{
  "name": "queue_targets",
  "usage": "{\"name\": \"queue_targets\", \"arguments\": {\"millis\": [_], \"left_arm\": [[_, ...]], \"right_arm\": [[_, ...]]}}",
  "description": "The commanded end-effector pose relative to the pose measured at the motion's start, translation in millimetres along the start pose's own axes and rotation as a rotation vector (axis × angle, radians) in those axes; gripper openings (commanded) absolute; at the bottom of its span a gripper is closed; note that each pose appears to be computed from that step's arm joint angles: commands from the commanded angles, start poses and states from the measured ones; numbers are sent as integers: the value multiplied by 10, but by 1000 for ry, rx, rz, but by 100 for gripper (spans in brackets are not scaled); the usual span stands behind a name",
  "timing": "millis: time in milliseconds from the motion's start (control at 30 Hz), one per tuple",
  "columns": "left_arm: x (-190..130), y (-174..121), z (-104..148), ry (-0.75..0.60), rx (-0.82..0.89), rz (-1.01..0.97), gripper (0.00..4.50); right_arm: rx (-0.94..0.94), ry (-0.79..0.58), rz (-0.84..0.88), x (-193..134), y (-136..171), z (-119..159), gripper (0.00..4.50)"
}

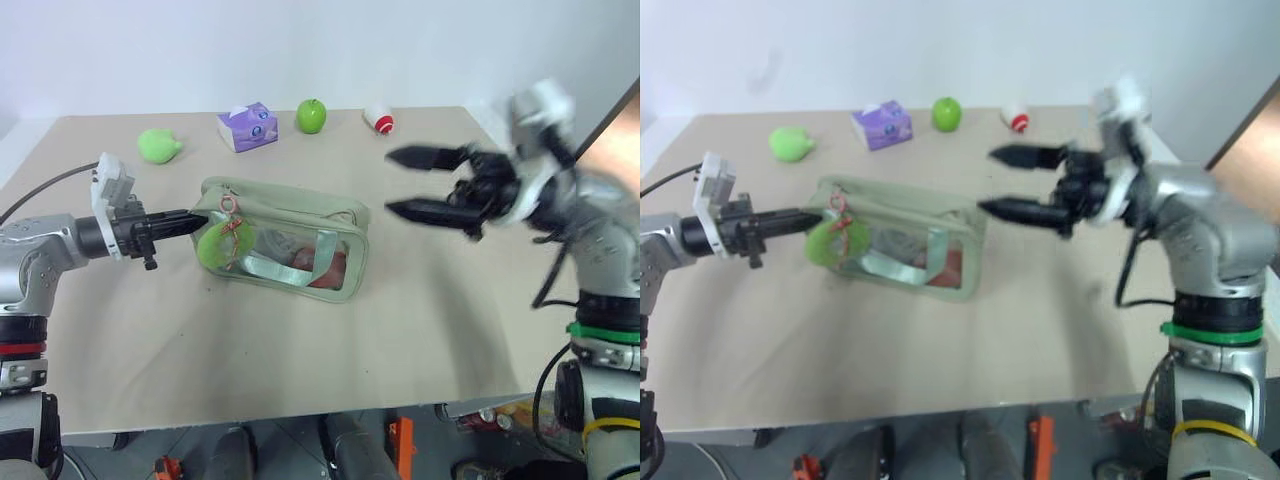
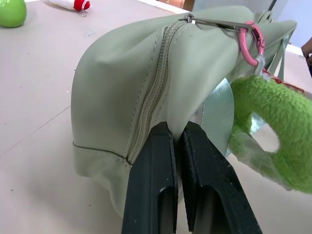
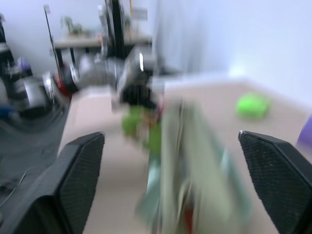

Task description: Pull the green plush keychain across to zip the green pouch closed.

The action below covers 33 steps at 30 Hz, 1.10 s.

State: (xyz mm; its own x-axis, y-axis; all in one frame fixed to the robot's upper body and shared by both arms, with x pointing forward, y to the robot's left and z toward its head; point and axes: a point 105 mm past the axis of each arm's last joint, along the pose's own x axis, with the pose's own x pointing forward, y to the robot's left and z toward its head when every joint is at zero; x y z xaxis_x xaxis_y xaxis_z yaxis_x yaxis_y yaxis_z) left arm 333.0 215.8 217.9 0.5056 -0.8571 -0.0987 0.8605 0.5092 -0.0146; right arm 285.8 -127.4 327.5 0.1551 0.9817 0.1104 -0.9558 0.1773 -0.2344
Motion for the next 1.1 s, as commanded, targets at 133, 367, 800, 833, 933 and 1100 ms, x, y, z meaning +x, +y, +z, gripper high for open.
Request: {"name": "queue_targets", "arguments": {"millis": [133,367,800,833,933,1100], "left_arm": [[41,-33,112,-49,32,-15,0],[89,-59,92,-59,22,-27,0],[65,-47,104,-66,21,-14,0],[66,-44,105,-67,21,-14,0],[79,-40,104,-69,21,-13,0],[95,-47,90,-75,18,-16,0]], "right_arm": [[59,113,18,547,214,-194,446],[224,216,129,970,504,-481,446],[350,437,161,1390,609,-895,446],[346,445,149,1422,587,-916,446],[343,474,106,1509,514,-986,446],[301,520,18,1579,368,-1078,446]]}}
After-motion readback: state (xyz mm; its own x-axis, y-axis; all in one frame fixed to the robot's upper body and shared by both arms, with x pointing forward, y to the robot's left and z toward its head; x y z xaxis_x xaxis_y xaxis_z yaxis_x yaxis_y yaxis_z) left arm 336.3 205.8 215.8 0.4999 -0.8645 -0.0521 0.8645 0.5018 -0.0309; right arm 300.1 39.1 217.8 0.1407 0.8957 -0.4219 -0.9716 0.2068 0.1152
